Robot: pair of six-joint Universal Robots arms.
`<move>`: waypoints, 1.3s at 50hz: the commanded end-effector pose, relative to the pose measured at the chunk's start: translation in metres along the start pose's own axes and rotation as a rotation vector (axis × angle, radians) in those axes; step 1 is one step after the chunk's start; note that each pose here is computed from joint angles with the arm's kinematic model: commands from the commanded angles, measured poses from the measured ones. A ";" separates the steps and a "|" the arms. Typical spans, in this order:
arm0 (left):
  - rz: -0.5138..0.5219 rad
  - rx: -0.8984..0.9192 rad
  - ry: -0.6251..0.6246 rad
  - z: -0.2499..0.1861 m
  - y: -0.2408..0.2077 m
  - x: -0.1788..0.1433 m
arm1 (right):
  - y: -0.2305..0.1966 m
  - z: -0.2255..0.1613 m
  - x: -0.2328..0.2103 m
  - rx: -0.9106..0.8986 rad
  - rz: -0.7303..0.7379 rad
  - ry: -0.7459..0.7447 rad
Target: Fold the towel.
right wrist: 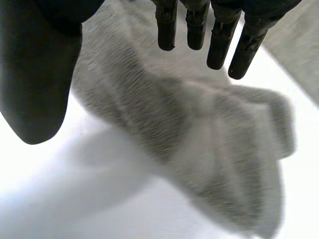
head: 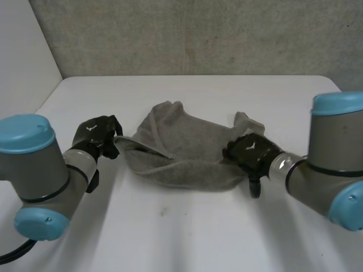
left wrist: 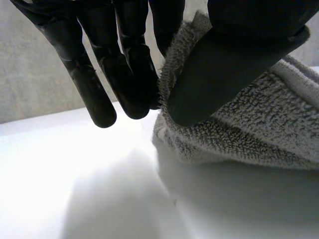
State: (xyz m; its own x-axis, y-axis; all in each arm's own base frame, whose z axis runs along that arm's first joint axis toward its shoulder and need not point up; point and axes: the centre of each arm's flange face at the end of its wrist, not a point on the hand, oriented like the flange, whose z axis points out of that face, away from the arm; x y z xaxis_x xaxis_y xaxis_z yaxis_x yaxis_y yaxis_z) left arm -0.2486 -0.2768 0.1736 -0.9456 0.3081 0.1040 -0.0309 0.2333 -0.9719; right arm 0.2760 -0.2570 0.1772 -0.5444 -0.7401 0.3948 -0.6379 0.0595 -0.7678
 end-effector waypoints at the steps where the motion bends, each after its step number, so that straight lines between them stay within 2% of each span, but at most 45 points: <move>1: -0.005 0.031 -0.005 -0.013 -0.011 -0.003 | -0.024 -0.013 0.038 0.092 0.070 0.118; 5: -0.007 0.034 -0.008 -0.017 -0.012 -0.003 | -0.040 -0.009 0.066 0.154 0.135 0.169; 8: -0.005 0.036 -0.006 -0.018 -0.013 -0.003 | -0.042 -0.003 0.069 0.165 0.142 0.156; 20: -0.005 0.034 -0.005 -0.022 -0.013 -0.002 | -0.031 0.054 0.073 0.011 0.202 0.002; 29: -0.005 0.037 -0.003 -0.023 -0.013 -0.002 | -0.018 0.088 0.074 0.003 0.149 -0.006; 40: -0.005 0.039 -0.004 -0.022 -0.014 -0.002 | 0.001 0.106 0.056 -0.038 0.072 -0.042; 57: -0.005 0.040 -0.004 -0.022 -0.014 -0.002 | -0.008 0.101 0.059 -0.018 0.019 -0.029; 63: -0.007 0.044 -0.013 -0.021 -0.016 -0.005 | -0.039 0.074 0.077 0.041 0.019 0.032; 65: -0.009 0.057 -0.020 -0.022 -0.021 -0.007 | -0.068 0.044 0.093 0.112 0.048 0.079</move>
State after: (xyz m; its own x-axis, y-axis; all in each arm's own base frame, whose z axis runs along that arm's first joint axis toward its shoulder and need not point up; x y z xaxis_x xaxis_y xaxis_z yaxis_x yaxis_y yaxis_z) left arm -0.2382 -0.2609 0.1924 -0.9477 0.3003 0.1082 -0.0496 0.1962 -0.9793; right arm 0.3026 -0.3681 0.1739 -0.5538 -0.7416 0.3785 -0.6245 0.0694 -0.7779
